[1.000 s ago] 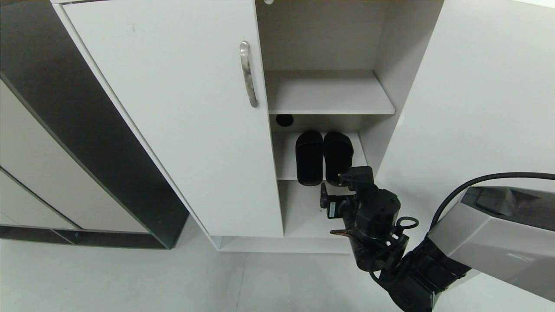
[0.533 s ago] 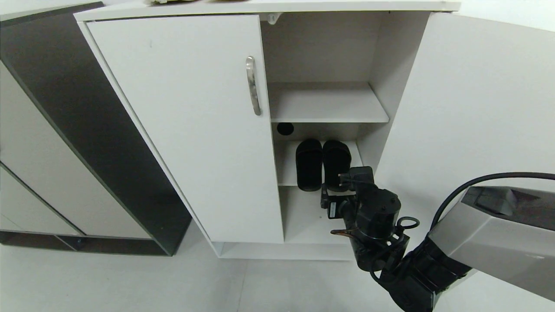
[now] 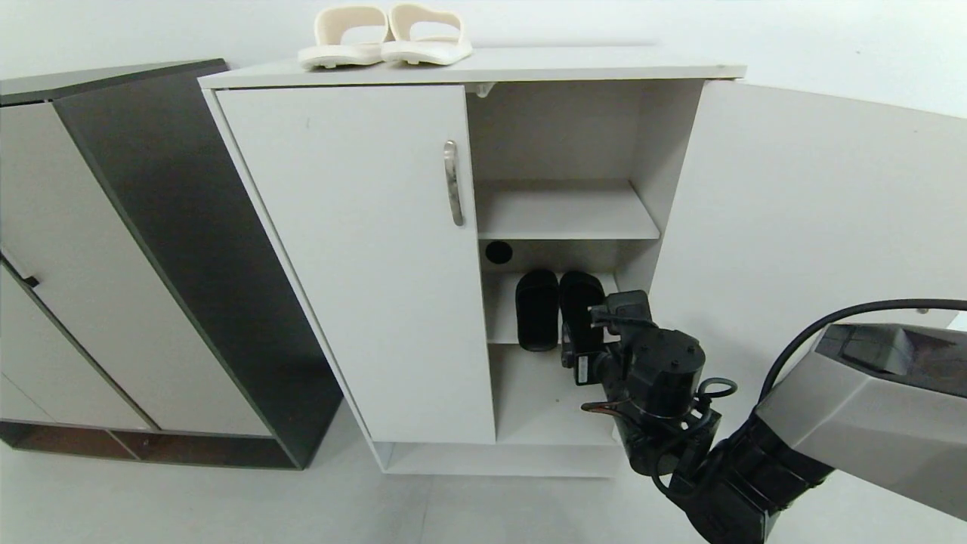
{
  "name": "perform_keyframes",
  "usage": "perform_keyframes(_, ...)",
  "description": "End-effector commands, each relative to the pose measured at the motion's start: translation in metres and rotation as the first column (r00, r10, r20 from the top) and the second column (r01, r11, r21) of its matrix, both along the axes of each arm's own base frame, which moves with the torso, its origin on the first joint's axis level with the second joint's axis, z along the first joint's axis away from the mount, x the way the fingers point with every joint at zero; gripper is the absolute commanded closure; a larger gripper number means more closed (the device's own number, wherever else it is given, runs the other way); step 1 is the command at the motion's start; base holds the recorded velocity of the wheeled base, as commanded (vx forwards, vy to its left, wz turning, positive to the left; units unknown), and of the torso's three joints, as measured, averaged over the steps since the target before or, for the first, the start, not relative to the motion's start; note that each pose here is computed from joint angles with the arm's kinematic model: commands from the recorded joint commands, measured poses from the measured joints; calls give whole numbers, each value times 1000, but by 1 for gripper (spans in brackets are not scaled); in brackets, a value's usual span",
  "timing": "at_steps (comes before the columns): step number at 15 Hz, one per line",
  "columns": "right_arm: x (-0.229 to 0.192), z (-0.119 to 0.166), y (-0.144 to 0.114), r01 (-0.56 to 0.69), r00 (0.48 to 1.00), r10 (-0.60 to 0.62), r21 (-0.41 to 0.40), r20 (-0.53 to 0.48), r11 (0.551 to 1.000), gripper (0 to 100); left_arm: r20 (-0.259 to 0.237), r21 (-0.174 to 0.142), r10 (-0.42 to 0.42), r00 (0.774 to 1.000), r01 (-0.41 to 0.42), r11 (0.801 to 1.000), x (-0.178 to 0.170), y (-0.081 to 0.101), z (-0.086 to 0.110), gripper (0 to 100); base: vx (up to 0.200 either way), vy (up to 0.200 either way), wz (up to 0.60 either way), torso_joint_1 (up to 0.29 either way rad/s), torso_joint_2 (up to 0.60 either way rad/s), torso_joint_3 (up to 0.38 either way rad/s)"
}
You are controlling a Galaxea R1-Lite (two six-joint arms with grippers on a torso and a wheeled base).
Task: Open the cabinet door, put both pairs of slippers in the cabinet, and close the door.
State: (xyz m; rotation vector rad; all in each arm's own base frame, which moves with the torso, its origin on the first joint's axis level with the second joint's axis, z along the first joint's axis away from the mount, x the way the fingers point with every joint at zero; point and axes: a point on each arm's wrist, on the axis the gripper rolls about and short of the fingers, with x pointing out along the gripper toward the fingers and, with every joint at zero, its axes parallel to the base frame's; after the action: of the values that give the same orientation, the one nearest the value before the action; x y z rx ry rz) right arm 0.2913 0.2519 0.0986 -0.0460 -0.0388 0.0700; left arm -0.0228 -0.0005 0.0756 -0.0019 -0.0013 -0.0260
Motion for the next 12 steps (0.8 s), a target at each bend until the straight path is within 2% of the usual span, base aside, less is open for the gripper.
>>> perform_keyframes(1,-6,9,-3,-17,1000,17,2,10,1000,0,-1,7,0,1000,0,1000,0,0,0,100,0,0,0,0,0,0)
perform_keyframes(6,-7,6,-4,-29,1000,29,-7,2,1000,0,-1,2,0,1000,0,1000,0,0,0,100,0,0,0,0,0,0)
perform_keyframes(12,-9,3,-5,-31,1000,31,-19,-5,999,0,-1,2,0,1000,0,1000,0,0,0,100,0,200,0,6,2,6)
